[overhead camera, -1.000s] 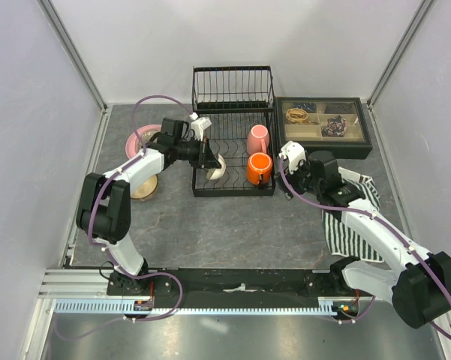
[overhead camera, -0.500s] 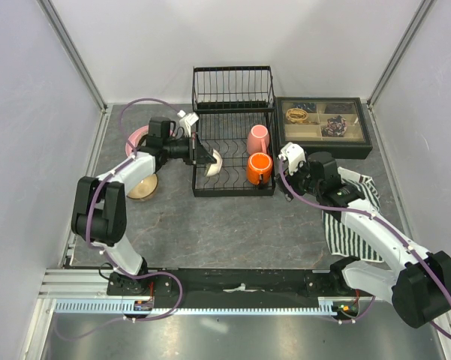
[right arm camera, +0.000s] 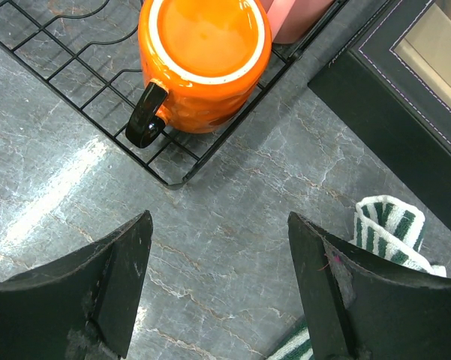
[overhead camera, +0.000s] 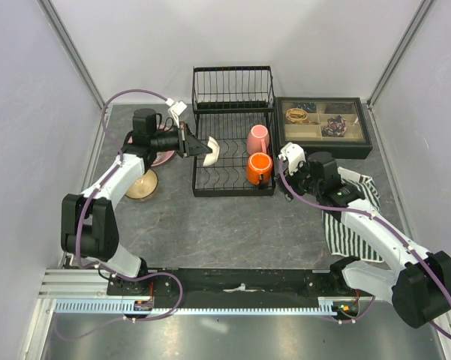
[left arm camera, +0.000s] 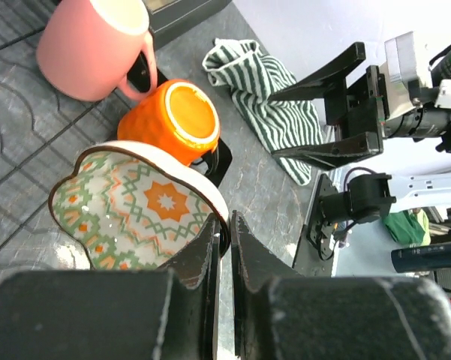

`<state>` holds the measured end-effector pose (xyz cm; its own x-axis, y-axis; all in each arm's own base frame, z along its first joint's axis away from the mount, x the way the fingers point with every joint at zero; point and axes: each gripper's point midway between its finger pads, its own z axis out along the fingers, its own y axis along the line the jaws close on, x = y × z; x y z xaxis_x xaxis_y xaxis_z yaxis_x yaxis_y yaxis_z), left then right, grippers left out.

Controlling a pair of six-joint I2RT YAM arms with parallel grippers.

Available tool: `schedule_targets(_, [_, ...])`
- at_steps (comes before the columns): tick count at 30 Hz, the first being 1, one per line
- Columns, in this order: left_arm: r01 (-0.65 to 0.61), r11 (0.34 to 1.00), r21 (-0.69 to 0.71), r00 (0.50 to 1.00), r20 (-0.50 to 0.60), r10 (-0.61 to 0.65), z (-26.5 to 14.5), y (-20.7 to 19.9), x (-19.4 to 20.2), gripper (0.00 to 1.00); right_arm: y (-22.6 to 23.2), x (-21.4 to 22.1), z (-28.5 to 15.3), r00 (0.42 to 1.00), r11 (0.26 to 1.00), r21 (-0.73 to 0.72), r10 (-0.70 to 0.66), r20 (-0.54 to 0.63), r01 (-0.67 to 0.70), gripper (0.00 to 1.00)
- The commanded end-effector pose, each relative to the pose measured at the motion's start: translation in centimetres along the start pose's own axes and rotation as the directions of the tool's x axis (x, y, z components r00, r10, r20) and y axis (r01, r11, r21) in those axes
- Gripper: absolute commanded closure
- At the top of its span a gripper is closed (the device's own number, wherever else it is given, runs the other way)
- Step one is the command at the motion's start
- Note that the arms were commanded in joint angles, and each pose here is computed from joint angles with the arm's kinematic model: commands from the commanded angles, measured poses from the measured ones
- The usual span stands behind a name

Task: Unload the mixed dishes from the dish rack
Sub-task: Place the bowl at the center of the board.

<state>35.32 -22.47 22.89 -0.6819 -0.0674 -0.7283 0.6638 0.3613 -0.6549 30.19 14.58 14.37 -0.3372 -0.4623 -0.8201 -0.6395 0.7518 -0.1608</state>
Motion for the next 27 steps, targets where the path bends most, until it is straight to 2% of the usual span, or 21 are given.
schedule_targets(1, [-0.133, 0.989, -0.057, 0.99, 0.028, 0.135, -2.2, -2.1, -2.9, 0.98, 0.0, -0.9, 0.0, 0.999, 1.0, -0.005, -0.012, 0.043, 0.012, 0.19])
schedule_targets(2, [-0.147, 0.984, -0.098, 0.989, -0.014, 0.147, -2.7, -1.5, -2.0, 0.98, 0.0, -0.9, 0.0, 0.999, 1.0, -0.006, -0.01, 0.042, 0.01, 0.19])
schedule_targets(6, [-0.278, 0.923, -0.267, 0.96, -0.07, 0.269, -5.1, -0.7, -2.7, 0.98, 0.1, -0.9, 0.1, 0.999, 1.0, -0.017, -0.01, 0.044, 0.011, 0.19])
schedule_targets(7, [-0.294, 0.895, -0.335, 0.956, -0.081, 0.283, -6.1, 0.3, -2.9, 0.98, 0.1, -0.9, 0.2, 0.999, 1.0, -0.017, -0.01, 0.043, 0.011, 0.19])
schedule_targets(11, [-0.373, 0.805, -0.461, 0.927, -0.154, 0.341, -9.4, 1.9, -2.6, 0.99, 0.5, -0.6, 0.5, 0.999, 0.999, -0.038, 0.002, 0.032, -0.001, 0.2])
schedule_targets(15, [-0.408, 0.726, -0.553, 0.913, -0.23, 0.338, -12.6, 3.5, -1.5, 0.98, 0.4, -0.5, 0.6, 0.999, 0.999, -0.032, -0.002, 0.037, 0.003, 0.19])
schedule_targets(17, [-0.44, 0.667, -0.601, 0.897, -0.275, 0.345, -14.4, 4.4, -1.0, 0.98, 0.4, -0.6, 0.5, 0.999, 1.0, -0.03, -0.004, 0.043, 0.006, 0.19])
schedule_targets(19, [-0.44, 0.639, -0.631, 0.898, -0.316, 0.307, -15.5, 5.6, 0.6, 0.99, 0.3, -0.6, 0.5, 0.999, 1.0, -0.025, -0.005, 0.048, 0.006, 0.19])
schedule_targets(22, [-0.47, 0.582, -0.664, 0.882, -0.381, 0.278, -17.1, 7.0, 2.4, 0.98, 0.4, -0.5, 0.6, 0.999, 1.0, -0.027, -0.006, 0.048, 0.008, 0.19])
schedule_targets(27, [-0.521, 0.523, -0.674, 0.848, -0.478, 0.229, -18.6, 9.1, 5.1, 0.99, 0.7, -0.3, 0.7, 0.999, 0.999, -0.041, -0.003, 0.044, 0.004, 0.19])
